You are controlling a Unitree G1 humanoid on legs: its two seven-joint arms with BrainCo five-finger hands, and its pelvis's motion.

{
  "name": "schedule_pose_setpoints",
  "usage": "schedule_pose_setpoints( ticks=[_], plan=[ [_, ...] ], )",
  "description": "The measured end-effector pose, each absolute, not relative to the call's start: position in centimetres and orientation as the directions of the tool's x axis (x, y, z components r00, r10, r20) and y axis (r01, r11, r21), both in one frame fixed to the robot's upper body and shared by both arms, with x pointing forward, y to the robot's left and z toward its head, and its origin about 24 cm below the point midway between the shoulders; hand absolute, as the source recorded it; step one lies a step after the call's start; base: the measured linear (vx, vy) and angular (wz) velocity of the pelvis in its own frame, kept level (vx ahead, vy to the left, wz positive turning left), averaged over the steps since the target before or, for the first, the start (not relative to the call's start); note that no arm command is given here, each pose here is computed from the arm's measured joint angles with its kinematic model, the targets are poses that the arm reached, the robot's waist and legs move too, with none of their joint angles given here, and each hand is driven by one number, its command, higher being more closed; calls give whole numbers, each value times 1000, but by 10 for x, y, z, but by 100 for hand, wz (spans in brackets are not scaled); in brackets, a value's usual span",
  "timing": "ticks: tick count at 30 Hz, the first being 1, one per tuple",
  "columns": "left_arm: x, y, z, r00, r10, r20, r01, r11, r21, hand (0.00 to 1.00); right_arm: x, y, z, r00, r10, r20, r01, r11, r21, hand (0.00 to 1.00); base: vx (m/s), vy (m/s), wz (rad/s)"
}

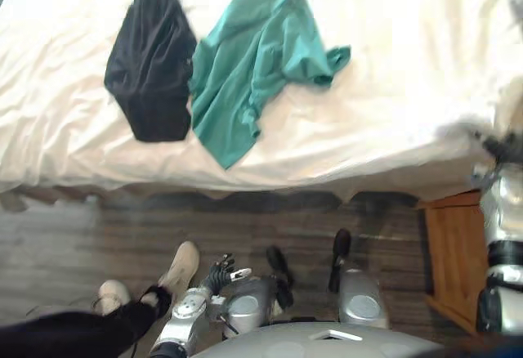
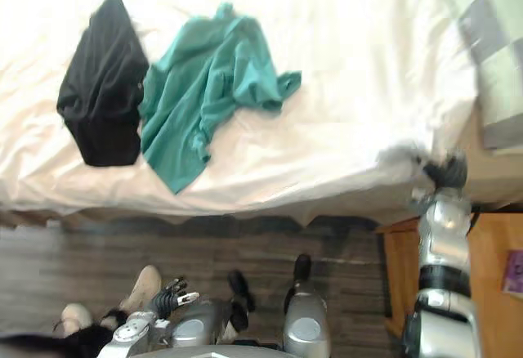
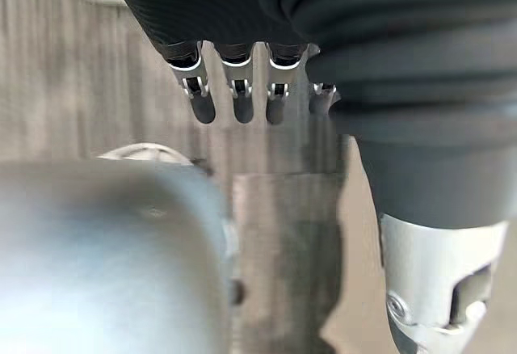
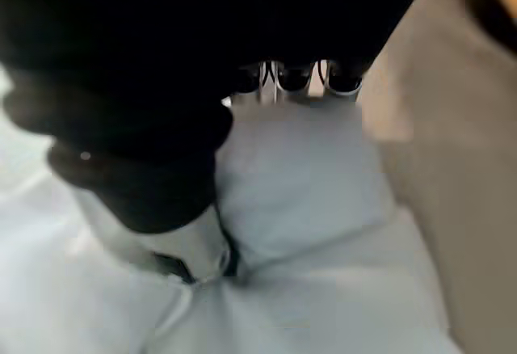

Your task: Tidy the bed and pick cloth on bed and put in laundry

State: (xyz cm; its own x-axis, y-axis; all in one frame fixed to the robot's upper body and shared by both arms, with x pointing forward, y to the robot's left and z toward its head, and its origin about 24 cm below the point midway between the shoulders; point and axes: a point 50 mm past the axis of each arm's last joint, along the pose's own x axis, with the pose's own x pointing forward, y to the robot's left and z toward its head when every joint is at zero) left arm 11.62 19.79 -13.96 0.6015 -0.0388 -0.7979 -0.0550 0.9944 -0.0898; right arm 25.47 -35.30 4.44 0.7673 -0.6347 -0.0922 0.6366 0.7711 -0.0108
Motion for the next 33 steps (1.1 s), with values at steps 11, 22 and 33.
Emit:
schedule_pose_setpoints(
  ticks=[11,22,33],
  plan=[
    [90,196,-149,559,-6,-829,-186,974,-132,0,167,-350,-40,447,-812,-377,883,468,39,0,22,-5,-14],
    [62,201,-157,457,17,-889,-247,963,-109,0,140,-386,5,282,-945,-165,959,279,38,100,-17,-1,-3],
    [57,199,-159,419,-5,-908,-215,971,-105,0,296,-331,100,884,-459,89,403,844,353,100,-23,0,16]
  ],
)
